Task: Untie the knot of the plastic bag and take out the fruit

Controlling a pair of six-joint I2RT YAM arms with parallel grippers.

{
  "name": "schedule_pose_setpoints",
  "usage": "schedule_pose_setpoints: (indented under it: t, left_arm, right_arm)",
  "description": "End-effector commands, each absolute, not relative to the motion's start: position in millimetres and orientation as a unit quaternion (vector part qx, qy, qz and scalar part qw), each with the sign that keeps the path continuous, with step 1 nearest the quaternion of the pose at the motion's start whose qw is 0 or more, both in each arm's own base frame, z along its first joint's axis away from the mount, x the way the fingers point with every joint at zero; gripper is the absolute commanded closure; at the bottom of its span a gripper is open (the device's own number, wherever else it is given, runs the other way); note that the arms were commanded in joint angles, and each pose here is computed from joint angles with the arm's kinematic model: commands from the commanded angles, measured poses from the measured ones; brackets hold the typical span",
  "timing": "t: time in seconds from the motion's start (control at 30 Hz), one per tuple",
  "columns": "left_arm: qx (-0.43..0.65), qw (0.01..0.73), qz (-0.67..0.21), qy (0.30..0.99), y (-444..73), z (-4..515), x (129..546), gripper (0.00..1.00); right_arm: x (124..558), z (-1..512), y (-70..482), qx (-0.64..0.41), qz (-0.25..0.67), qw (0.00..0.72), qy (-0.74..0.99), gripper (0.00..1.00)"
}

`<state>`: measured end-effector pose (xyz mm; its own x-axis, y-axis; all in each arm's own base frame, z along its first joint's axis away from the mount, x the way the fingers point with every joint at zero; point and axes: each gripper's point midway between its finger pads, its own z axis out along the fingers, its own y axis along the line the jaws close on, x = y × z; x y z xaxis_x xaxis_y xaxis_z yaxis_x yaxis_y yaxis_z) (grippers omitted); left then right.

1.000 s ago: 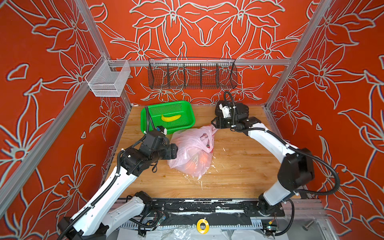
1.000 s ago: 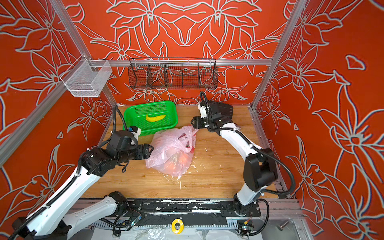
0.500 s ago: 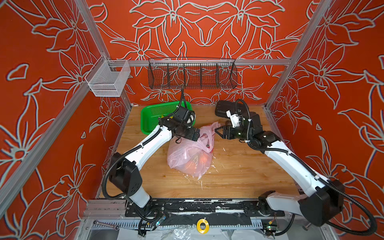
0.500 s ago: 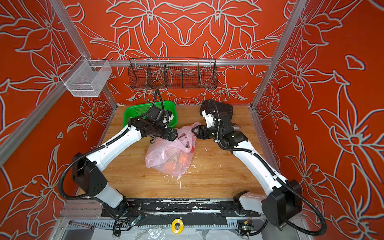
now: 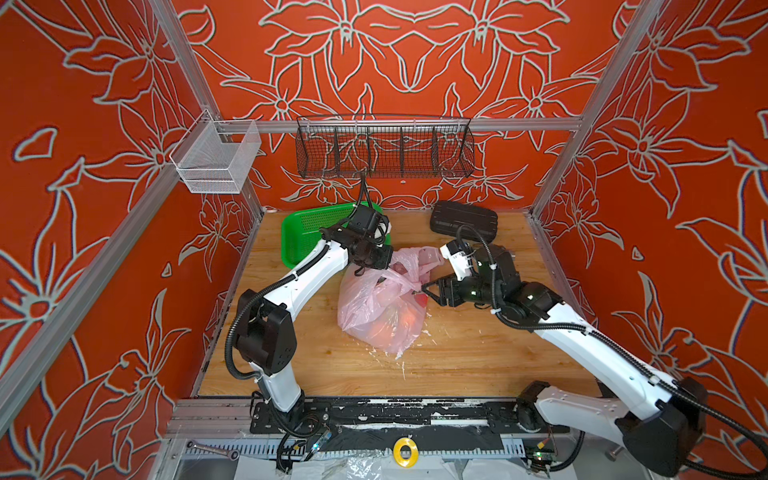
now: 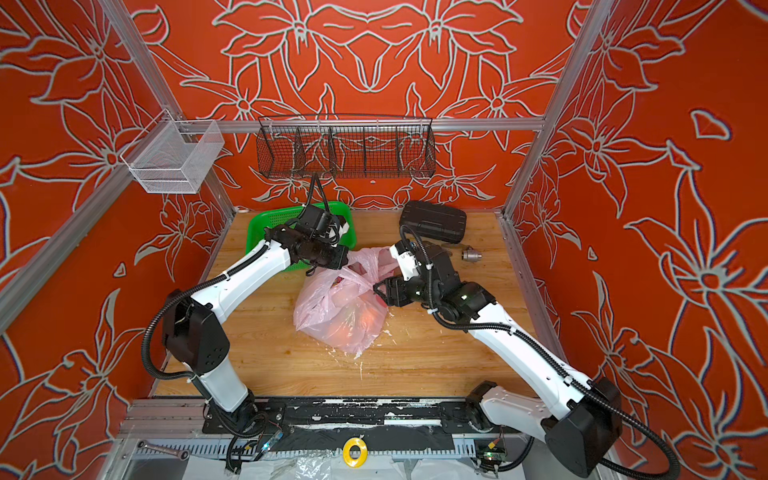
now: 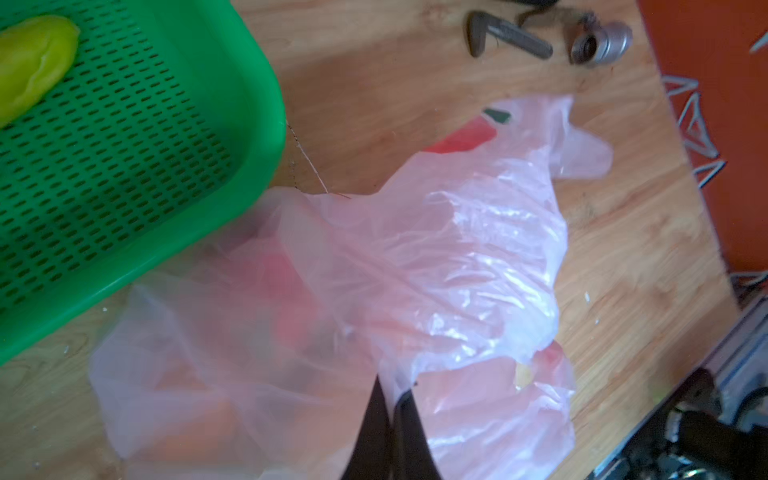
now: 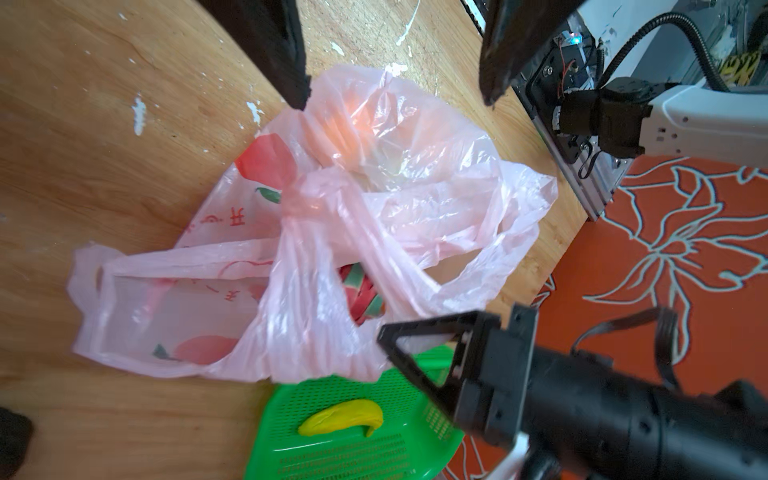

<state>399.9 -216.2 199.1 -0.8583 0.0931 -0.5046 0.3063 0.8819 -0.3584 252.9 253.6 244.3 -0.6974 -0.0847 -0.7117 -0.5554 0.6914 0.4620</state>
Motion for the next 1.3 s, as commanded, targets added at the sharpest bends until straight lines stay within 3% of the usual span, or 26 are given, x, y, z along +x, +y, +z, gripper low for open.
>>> schedule_pose_setpoints:
  t: [0.0, 0.07, 0.2, 0.33, 0.5, 0.57, 0.7, 0.87, 0.93, 1.07, 1.17, 1.27]
  left_arm:
    - [0.037, 0.253, -0.303, 0.918, -206.3, 225.4, 407.5, 1.00]
    - [0.004, 0.245, -0.328, 0.912, -199.6, 226.7, 411.7, 1.00]
    - [-0.041, 0.215, -0.391, 0.894, -194.3, 230.4, 415.4, 1.00]
    - [-0.042, 0.206, -0.416, 0.885, -196.1, 236.0, 413.3, 1.00]
    - [-0.059, 0.207, -0.391, 0.895, -185.5, 228.8, 414.7, 1.00]
    - [-0.062, 0.209, -0.387, 0.896, -182.9, 227.5, 416.6, 1.00]
    - [-0.064, 0.214, -0.379, 0.898, -178.2, 226.3, 420.5, 1.00]
    - [-0.064, 0.217, -0.375, 0.899, -173.2, 229.0, 425.4, 1.00]
    - [-0.061, 0.221, -0.375, 0.898, -173.1, 231.3, 425.9, 1.00]
    - [-0.062, 0.224, -0.383, 0.894, -174.3, 233.5, 424.0, 1.00]
    - [-0.064, 0.229, -0.385, 0.892, -174.2, 234.2, 423.2, 1.00]
    - [-0.065, 0.228, -0.380, 0.894, -172.5, 232.3, 422.4, 1.00]
  right_arm:
    - [254.8, 250.2, 283.0, -0.216, 0.364, 0.374, 0.825, 0.33]
    - [255.3, 247.5, 303.0, -0.244, 0.364, 0.384, 0.813, 0.31]
    - [269.6, 236.1, 331.4, -0.275, 0.351, 0.421, 0.790, 0.03]
    - [308.0, 215.4, 344.7, -0.263, 0.300, 0.443, 0.803, 0.03]
    - [313.3, 194.0, 385.4, -0.245, 0.357, 0.358, 0.827, 0.04]
    - [309.7, 181.5, 394.0, -0.237, 0.381, 0.338, 0.827, 0.14]
    - [299.2, 163.5, 392.3, -0.244, 0.382, 0.310, 0.836, 0.65]
    - [275.9, 153.4, 368.5, -0.263, 0.362, 0.293, 0.845, 0.99]
    - [270.7, 151.7, 355.5, -0.252, 0.347, 0.290, 0.855, 1.00]
    - [292.7, 164.4, 318.7, -0.113, 0.295, 0.321, 0.893, 0.78]
    - [310.4, 185.0, 312.1, 0.015, 0.349, 0.336, 0.874, 0.34]
    - [321.6, 189.3, 320.1, 0.122, 0.403, 0.302, 0.855, 0.30]
